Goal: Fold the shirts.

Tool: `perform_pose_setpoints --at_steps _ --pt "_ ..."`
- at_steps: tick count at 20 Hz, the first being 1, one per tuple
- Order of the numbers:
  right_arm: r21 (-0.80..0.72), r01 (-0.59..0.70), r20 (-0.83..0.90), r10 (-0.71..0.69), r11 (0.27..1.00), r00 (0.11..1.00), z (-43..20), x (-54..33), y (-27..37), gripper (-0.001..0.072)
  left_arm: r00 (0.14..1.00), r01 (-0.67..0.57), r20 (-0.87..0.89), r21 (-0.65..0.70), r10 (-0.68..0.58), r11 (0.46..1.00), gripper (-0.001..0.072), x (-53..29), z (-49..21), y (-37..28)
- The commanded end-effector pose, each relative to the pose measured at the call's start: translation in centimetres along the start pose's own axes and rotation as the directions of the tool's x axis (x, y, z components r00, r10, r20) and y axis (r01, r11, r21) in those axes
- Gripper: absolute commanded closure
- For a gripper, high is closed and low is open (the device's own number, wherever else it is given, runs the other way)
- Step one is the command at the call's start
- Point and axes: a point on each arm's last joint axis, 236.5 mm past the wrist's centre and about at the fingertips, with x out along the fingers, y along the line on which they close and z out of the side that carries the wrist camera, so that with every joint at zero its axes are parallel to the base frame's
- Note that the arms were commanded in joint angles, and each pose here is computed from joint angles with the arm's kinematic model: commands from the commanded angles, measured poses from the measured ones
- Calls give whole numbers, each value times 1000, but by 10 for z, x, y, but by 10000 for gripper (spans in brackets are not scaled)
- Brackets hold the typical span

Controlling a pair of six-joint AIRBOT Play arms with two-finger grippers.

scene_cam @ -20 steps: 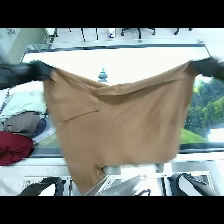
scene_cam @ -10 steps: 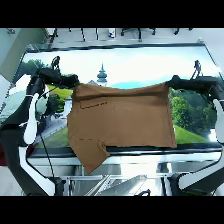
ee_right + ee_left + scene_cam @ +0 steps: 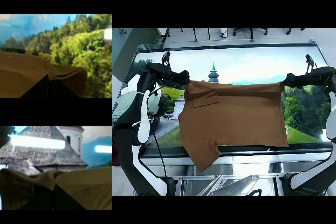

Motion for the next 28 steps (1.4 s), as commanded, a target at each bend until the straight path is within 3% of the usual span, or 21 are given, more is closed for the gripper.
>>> perform_pose_setpoints --at_steps 1,5,11,22,23,24,25,26,27,28 --pt "-40 160 -188 -165 986 968 -45 -12 -36 692 973 -167 -163 -20 161 986 693 -13 -52 33" --pt "-23 206 -215 -207 978 954 -60 -1 -52 692 941 -191 -293 -45 170 981 693 1 -106 45" --pt "-48 304 -269 -306 951 913 -81 8 -70 692 932 -212 -315 -68 181 975 693 28 -130 58" --pt "-69 264 -306 -272 962 912 -89 22 -41 683 949 -159 -290 -110 122 981 691 38 -126 43" --pt "-65 251 -319 -258 966 912 -92 23 -37 678 955 -132 -281 -112 96 985 603 37 -123 36" --pt "-60 243 -330 -249 968 911 -95 23 -35 660 960 -107 -271 -117 72 987 382 36 -121 29" --pt "-56 240 -342 -244 969 907 -98 22 -33 510 964 -91 -261 -125 56 988 200 33 -118 24" --pt "-40 243 -358 -241 969 902 -101 21 -32 351 966 -77 -253 -130 42 989 148 28 -116 18" --pt "-33 240 -378 -235 970 895 -105 15 -30 305 966 -74 -254 -129 39 989 148 20 -115 17" --pt "-33 240 -386 -234 970 892 -105 6 -28 305 965 -71 -259 -130 35 989 148 4 -114 16"
